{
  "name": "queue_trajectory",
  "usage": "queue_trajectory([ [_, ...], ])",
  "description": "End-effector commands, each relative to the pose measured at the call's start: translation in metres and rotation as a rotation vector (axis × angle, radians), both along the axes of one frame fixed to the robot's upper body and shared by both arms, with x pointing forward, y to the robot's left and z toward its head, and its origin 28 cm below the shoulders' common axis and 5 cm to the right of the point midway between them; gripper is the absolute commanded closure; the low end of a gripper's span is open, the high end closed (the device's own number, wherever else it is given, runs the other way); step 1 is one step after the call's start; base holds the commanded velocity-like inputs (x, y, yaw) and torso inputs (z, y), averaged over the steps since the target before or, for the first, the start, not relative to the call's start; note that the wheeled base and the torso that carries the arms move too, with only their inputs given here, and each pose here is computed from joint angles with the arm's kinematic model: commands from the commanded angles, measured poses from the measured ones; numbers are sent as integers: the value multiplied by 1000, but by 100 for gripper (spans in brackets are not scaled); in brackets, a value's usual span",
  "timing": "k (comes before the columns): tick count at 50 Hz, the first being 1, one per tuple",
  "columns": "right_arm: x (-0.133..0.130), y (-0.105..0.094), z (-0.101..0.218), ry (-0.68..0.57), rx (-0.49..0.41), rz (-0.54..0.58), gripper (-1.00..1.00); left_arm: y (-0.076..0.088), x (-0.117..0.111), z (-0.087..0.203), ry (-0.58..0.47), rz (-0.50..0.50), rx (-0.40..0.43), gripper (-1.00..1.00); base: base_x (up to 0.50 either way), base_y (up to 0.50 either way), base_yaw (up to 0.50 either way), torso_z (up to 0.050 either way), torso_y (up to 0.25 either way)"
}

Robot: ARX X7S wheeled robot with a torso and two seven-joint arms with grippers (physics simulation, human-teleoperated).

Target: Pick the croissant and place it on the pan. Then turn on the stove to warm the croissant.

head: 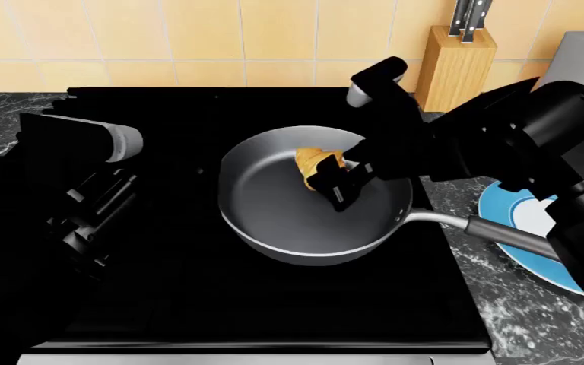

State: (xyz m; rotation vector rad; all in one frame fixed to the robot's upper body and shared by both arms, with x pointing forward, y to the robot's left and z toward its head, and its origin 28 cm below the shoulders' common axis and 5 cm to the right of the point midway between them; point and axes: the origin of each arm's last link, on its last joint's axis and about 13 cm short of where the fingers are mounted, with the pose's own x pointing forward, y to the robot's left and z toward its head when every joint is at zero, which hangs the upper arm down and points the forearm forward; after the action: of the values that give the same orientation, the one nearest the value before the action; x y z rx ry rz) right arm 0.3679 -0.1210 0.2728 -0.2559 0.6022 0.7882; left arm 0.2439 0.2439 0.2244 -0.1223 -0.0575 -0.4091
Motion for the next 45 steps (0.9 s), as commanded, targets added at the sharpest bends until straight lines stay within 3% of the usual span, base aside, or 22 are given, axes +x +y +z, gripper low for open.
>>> queue_trajectory([
  [1, -2, 1, 2, -1, -5, 20, -100, 1, -1, 1, -6, 2, 1, -100, 0, 0, 0, 0, 0],
  [10, -10, 3, 9, -32, -11, 27, -100, 1, -1, 0, -1, 1, 0, -100, 0, 0, 0, 0, 0],
  [20, -36, 5, 21, -128, -24, 13, -100, 1, -3, -1, -6, -6, -6, -100, 0, 0, 0, 0, 0],
  [45, -108, -3, 24, -298, 63, -165, -100, 4, -11, -5, -3, -9, -23, -100, 0, 0, 0, 0, 0],
])
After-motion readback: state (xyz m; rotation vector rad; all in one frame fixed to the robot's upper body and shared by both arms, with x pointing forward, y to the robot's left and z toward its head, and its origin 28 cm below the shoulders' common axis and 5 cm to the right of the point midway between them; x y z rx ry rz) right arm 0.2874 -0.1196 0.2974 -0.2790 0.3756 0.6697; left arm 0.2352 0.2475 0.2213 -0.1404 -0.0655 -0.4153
